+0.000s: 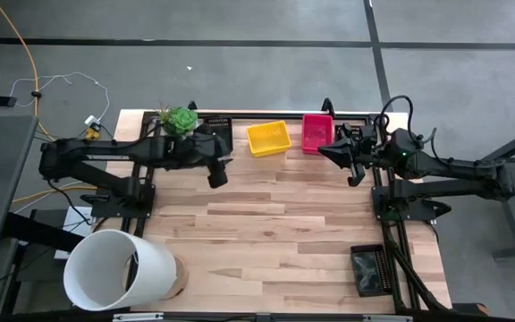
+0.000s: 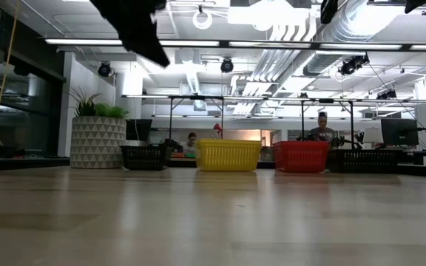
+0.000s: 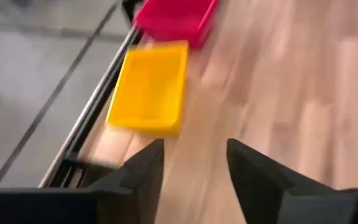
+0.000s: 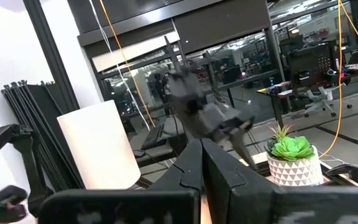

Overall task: Stack baskets by color
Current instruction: Stack the top right black bin on the left black bin

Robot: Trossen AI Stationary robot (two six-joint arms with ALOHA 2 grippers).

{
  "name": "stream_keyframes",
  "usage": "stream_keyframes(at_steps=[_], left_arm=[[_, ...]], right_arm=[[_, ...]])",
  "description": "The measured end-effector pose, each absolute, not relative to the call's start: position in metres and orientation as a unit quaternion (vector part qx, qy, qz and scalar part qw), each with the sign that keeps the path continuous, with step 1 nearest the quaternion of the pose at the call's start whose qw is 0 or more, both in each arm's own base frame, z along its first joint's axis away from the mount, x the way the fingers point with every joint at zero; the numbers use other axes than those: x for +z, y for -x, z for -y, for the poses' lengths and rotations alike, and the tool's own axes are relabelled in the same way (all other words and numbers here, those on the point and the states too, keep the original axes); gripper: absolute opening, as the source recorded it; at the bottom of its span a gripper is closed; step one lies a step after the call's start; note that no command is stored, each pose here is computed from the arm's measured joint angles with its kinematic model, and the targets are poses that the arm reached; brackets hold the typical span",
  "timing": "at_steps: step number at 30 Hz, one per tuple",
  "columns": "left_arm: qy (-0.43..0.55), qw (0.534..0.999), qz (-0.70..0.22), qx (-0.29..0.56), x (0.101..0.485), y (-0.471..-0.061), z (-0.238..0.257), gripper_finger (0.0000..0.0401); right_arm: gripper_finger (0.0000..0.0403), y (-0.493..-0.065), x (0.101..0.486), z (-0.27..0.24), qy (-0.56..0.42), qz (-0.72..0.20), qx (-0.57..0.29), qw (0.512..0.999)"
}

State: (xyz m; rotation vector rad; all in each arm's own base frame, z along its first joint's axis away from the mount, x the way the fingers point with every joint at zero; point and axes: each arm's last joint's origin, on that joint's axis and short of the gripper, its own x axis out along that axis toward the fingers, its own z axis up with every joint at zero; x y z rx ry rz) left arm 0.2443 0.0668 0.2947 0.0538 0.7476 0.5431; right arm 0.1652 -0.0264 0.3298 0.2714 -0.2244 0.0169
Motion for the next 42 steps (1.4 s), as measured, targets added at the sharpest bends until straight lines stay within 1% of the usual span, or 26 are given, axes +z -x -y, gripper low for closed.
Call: stream_keyframes(at_steps=[4, 8, 11, 16, 20, 23, 26, 29, 31, 36, 39, 41, 42], left_arm=[[0.0, 0.875, -0.396, 0.278, 0.281, -0.247, -0.08, 0.02], [0.03, 0.887, -0.382, 0.259, 0.28, -0.251, -0.082, 0.0212], [0.049, 0.912, -0.328, 0.241, 0.291, -0.253, -0.081, 0.021], [0.066, 0.958, -0.191, 0.205, 0.329, -0.246, -0.076, 0.0205], [0.07, 0.979, -0.059, 0.184, 0.36, -0.232, -0.07, 0.0204], [0.068, 0.984, 0.021, 0.162, 0.367, -0.222, -0.064, 0.0204], [0.089, 0.983, 0.083, 0.136, 0.363, -0.212, -0.058, 0.0204], [0.12, 0.98, 0.11, 0.116, 0.349, -0.206, -0.05, 0.0204], [0.13, 0.979, 0.12, 0.104, 0.343, -0.204, -0.045, 0.0204], [0.132, 0.977, 0.136, 0.092, 0.342, -0.201, -0.038, 0.0203], [0.132, 0.977, 0.146, 0.076, 0.344, -0.201, -0.034, 0.02], [0.128, 0.981, 0.137, 0.053, 0.343, -0.202, -0.03, 0.0184], [0.125, 0.983, 0.128, 0.039, 0.342, -0.203, -0.028, 0.017]], right_arm=[[0.0, -0.165, 0.33, 0.027, -0.136, 0.112, 0.006, 0.984], [0.0, -0.166, 0.326, 0.031, -0.172, 0.105, -0.06, 0.978], [0.0, -0.166, 0.319, 0.035, -0.183, 0.08, -0.108, 0.974], [0.0, -0.164, 0.31, 0.044, -0.222, 0.043, -0.181, 0.957], [0.0, -0.16, 0.312, 0.053, -0.253, -0.076, -0.302, 0.916], [0.0, -0.158, 0.319, 0.06, -0.247, -0.177, -0.378, 0.874], [0.0, -0.157, 0.319, 0.069, -0.215, -0.294, -0.416, 0.833], [0.0, -0.158, 0.306, 0.078, -0.197, -0.403, -0.425, 0.786], [0.0, -0.16, 0.296, 0.086, -0.194, -0.461, -0.41, 0.763], [0.0005, -0.163, 0.262, 0.109, -0.185, -0.563, -0.373, 0.714], [0.003, -0.164, 0.248, 0.124, -0.174, -0.604, -0.358, 0.69], [0.0059, -0.164, 0.241, 0.133, -0.167, -0.621, -0.349, 0.681], [0.0076, -0.165, 0.238, 0.137, -0.164, -0.628, -0.346, 0.677]])
